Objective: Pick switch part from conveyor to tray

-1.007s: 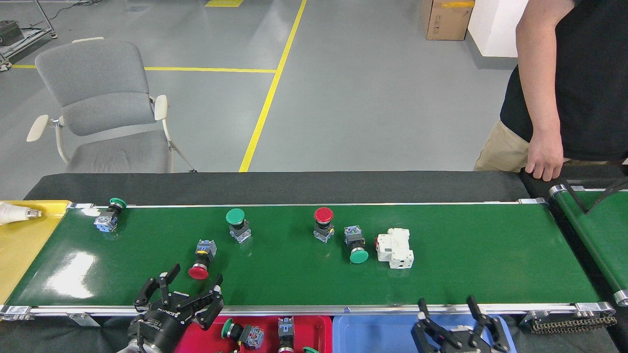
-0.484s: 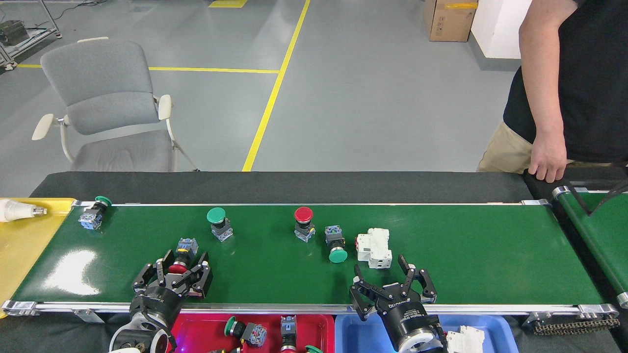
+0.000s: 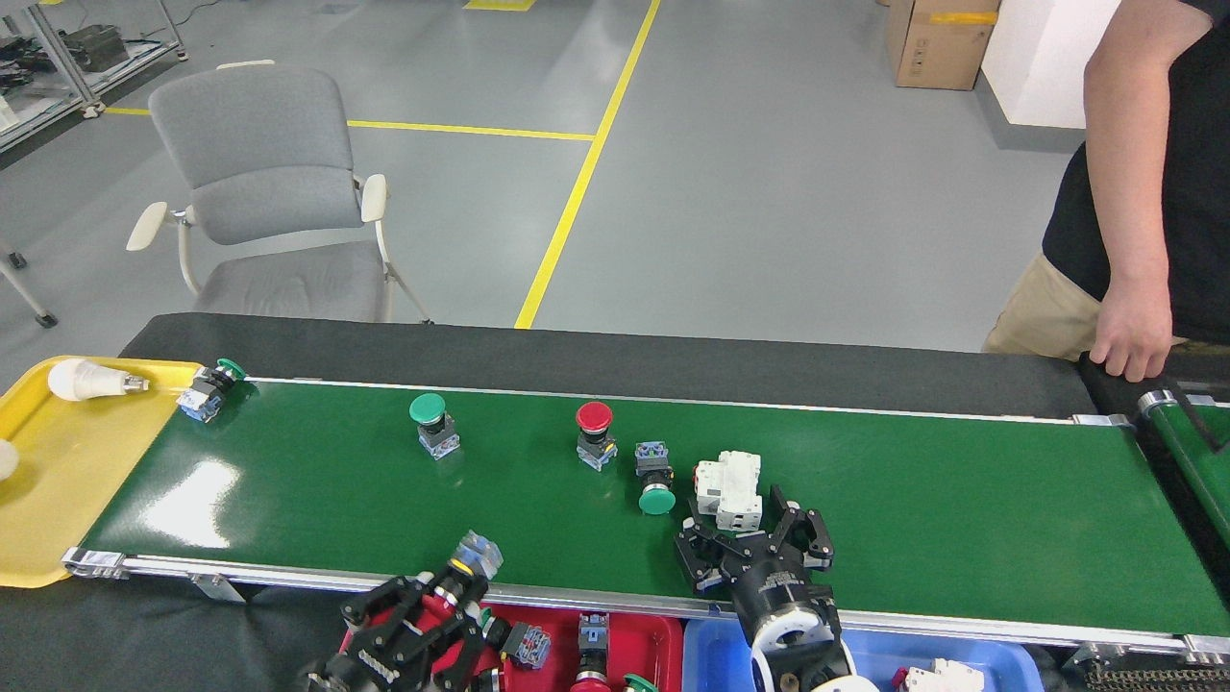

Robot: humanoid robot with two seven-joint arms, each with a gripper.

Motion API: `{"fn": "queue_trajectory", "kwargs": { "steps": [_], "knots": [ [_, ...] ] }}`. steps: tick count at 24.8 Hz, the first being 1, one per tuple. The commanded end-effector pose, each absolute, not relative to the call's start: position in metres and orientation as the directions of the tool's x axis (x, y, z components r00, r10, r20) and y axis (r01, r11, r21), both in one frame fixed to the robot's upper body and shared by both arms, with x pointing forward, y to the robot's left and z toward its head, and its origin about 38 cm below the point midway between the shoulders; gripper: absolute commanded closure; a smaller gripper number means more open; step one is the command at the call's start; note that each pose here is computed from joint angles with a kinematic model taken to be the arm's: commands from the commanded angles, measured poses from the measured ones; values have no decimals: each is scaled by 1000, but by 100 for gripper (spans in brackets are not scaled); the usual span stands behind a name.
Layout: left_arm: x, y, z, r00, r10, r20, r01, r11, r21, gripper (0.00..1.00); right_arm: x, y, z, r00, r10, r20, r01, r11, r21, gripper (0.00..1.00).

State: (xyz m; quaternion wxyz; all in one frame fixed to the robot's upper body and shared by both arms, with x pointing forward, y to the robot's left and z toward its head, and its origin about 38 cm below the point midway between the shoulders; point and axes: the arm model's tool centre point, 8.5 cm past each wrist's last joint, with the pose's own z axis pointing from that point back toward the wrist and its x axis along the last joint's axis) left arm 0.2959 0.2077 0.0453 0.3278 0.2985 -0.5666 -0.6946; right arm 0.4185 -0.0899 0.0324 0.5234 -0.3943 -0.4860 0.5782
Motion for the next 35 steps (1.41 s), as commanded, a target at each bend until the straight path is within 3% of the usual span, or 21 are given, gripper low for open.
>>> {"fn": "queue_trajectory", "kwargs": {
  "steps": [1, 4, 6, 11, 15, 17, 19, 20, 22, 27, 32, 35],
  "knots": [
    [298, 208, 51, -603, -796, -55, 99, -144, 985, 0, 428, -87, 43, -136, 990, 36, -189, 10, -982, 45],
    [301, 221, 53, -563, -824, -57, 99, -135, 986, 0, 430, -84, 44, -154, 988, 25, -186, -4, -983, 86],
    [302, 247, 55, -484, -872, -69, 103, -135, 985, 0, 430, -84, 44, -158, 987, 26, -186, -4, -983, 97],
    [306, 324, 52, -113, -988, -110, 146, -126, 981, 0, 424, -82, 68, -213, 976, 36, -101, 15, -995, 98],
    [303, 331, 48, -92, -989, -118, 163, -132, 978, 0, 369, -135, 83, -395, 917, -55, 22, -51, -998, 97],
    [304, 330, 52, -89, -989, -120, 151, -132, 980, 0, 325, -156, 76, -490, 871, -31, 14, -28, -1000, 95],
    [307, 331, 55, -79, -990, -120, 142, -130, 981, 0, 292, -173, 66, -560, 828, -14, -4, -20, -1000, 89],
    [307, 333, 55, -75, -990, -122, 142, -132, 981, 0, 282, -176, 61, -584, 812, -2, -9, -9, -1000, 76],
    [306, 333, 55, -83, -989, -122, 143, -133, 981, 0, 269, -182, 54, -581, 813, 20, -19, 11, -1000, 0],
    [300, 309, 60, -179, -976, -128, 121, -151, 981, 0, 259, -197, 44, -533, 845, 42, -55, 16, -998, 0],
    [323, 250, 66, -288, -952, -102, 81, -131, 988, 0, 283, -219, 60, -241, 955, 172, 24, 183, -983, 0],
    [337, 230, 63, -265, -952, -154, 81, -181, 980, 0, 285, -240, 61, -119, 976, 184, 46, 190, -981, 0]
  ]
}}
